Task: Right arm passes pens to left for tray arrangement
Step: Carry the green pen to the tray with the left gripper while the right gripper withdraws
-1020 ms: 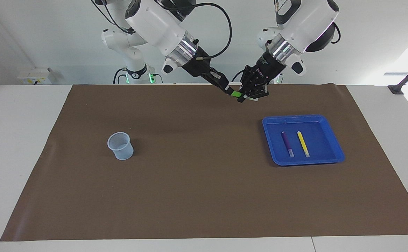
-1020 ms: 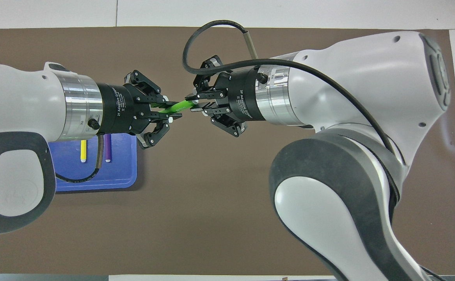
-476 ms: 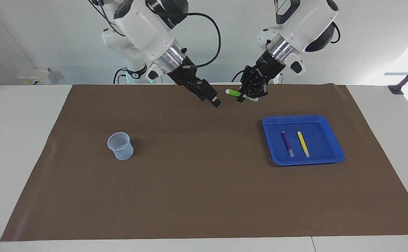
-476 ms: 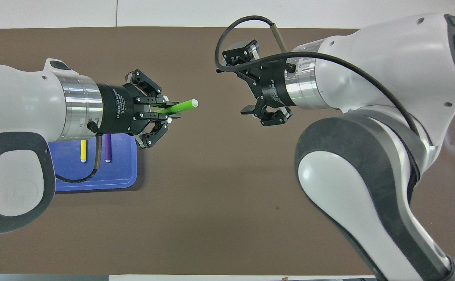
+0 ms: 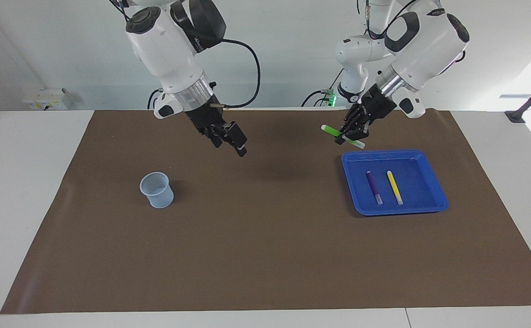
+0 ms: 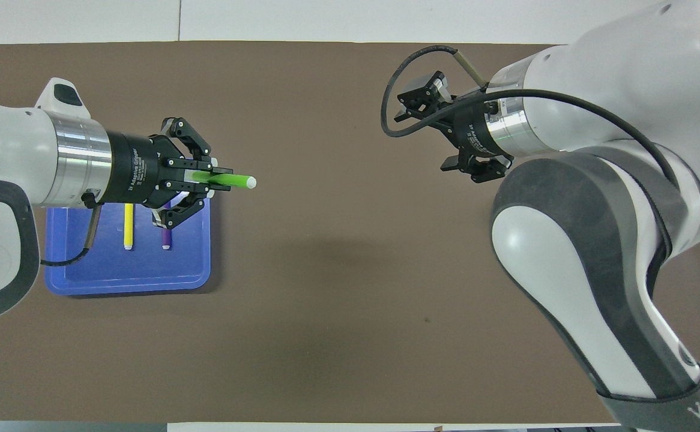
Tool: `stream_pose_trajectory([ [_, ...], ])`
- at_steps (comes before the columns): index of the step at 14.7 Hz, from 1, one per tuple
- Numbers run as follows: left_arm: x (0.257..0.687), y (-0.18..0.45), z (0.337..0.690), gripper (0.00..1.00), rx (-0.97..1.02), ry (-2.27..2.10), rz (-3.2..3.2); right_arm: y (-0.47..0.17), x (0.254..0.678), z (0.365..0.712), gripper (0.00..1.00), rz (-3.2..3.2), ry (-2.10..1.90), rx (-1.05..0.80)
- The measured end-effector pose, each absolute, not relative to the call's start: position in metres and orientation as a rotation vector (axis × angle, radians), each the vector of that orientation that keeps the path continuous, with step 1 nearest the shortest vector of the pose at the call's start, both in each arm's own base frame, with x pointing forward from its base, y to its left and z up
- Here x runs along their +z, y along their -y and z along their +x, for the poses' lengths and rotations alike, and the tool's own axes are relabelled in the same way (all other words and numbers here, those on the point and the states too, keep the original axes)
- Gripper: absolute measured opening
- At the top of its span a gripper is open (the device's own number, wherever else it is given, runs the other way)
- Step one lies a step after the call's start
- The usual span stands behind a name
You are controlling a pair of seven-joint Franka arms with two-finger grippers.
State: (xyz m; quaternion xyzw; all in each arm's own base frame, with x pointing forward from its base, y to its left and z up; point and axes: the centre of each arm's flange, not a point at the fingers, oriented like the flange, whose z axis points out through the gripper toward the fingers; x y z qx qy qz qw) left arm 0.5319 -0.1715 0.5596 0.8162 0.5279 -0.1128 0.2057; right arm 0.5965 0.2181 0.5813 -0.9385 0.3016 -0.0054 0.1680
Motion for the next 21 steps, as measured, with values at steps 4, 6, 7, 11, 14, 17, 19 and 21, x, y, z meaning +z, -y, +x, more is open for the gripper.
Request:
stream_pose_trajectory([
  [4, 0.535, 0.106, 0.539, 0.18, -0.180, -1.147, 2.604, -0.181, 0.572, 0.606, 1.00, -2.792, -0.749, -0.085],
  [6, 0.519, 0.071, 0.541, 0.18, -0.126, -0.934, 2.785, -0.155, 0.566, 0.611, 1.00, -2.858, -0.700, -0.108],
  [7, 0.508, 0.052, 0.543, 0.18, -0.114, -0.817, 2.877, -0.143, 0.565, 0.612, 1.00, -2.892, -0.685, -0.121],
  [11, 0.447, -0.010, 0.562, 0.18, -0.158, -0.373, 3.137, -0.109, 0.570, 0.614, 1.00, -3.040, -0.505, -0.186],
  [14, 0.393, -0.035, 0.571, 0.18, -0.155, -0.181, 3.220, -0.066, 0.581, 0.610, 1.00, -3.105, -0.357, -0.184],
  [17, 0.341, -0.041, 0.563, 0.18, -0.161, -0.090, 3.248, -0.023, 0.597, 0.598, 1.00, -3.147, -0.254, -0.150],
  [19, 0.324, -0.043, 0.561, 0.18, -0.186, -0.082, 3.241, 0.002, 0.607, 0.586, 1.00, -3.162, -0.233, -0.107],
  [21, 0.319, -0.046, 0.561, 0.18, -0.190, -0.082, 3.236, 0.025, 0.621, 0.573, 1.00, -3.169, -0.217, -0.079],
])
